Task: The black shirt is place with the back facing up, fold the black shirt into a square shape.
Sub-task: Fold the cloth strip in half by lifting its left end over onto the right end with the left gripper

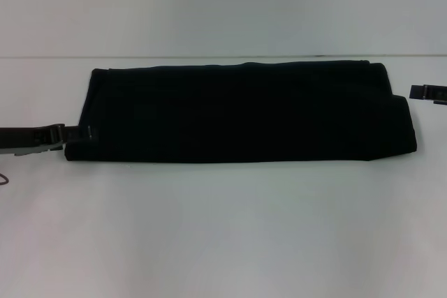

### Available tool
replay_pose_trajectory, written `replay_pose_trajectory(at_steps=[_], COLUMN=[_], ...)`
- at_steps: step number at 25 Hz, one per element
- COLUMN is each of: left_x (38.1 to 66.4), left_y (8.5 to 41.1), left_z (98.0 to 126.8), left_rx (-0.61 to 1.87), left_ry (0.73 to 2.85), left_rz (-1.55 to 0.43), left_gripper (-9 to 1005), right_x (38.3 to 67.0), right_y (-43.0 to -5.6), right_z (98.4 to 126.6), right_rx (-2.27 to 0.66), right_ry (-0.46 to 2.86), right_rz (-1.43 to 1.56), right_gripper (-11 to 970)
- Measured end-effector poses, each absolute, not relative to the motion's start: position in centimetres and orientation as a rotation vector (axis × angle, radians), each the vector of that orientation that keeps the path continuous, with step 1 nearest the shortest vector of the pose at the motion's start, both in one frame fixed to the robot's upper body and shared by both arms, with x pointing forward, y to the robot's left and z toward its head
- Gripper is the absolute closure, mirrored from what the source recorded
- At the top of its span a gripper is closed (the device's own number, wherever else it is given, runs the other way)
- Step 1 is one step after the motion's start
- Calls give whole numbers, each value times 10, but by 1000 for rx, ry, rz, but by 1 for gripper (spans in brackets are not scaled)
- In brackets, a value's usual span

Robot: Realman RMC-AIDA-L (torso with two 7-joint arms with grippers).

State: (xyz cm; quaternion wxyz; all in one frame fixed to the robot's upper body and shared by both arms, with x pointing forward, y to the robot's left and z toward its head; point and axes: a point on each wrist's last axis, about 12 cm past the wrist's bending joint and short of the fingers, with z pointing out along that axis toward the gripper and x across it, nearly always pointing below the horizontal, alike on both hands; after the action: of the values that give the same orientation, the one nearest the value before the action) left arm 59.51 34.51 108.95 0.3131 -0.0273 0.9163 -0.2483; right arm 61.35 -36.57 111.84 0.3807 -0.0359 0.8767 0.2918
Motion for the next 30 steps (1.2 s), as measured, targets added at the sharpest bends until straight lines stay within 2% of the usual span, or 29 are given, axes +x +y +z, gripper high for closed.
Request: replay_pose_trajectory(at_steps=[19,24,30], left_x=[600,600,600], left_y=[332,332,330], left_z=[1083,1083,1083], left_rx=[73,70,90], left_ry=[2465,2466,2466], left_rz=[-544,-544,-547], left_gripper=[117,344,553], right_x=[618,615,611], right_y=[-365,-367,-362], right_z=[1119,1118,1106], right_rx=[-80,-82,-107], right_ry=[2230,2241,2298], right_rz=[720,722,695], right_gripper=[208,239,261])
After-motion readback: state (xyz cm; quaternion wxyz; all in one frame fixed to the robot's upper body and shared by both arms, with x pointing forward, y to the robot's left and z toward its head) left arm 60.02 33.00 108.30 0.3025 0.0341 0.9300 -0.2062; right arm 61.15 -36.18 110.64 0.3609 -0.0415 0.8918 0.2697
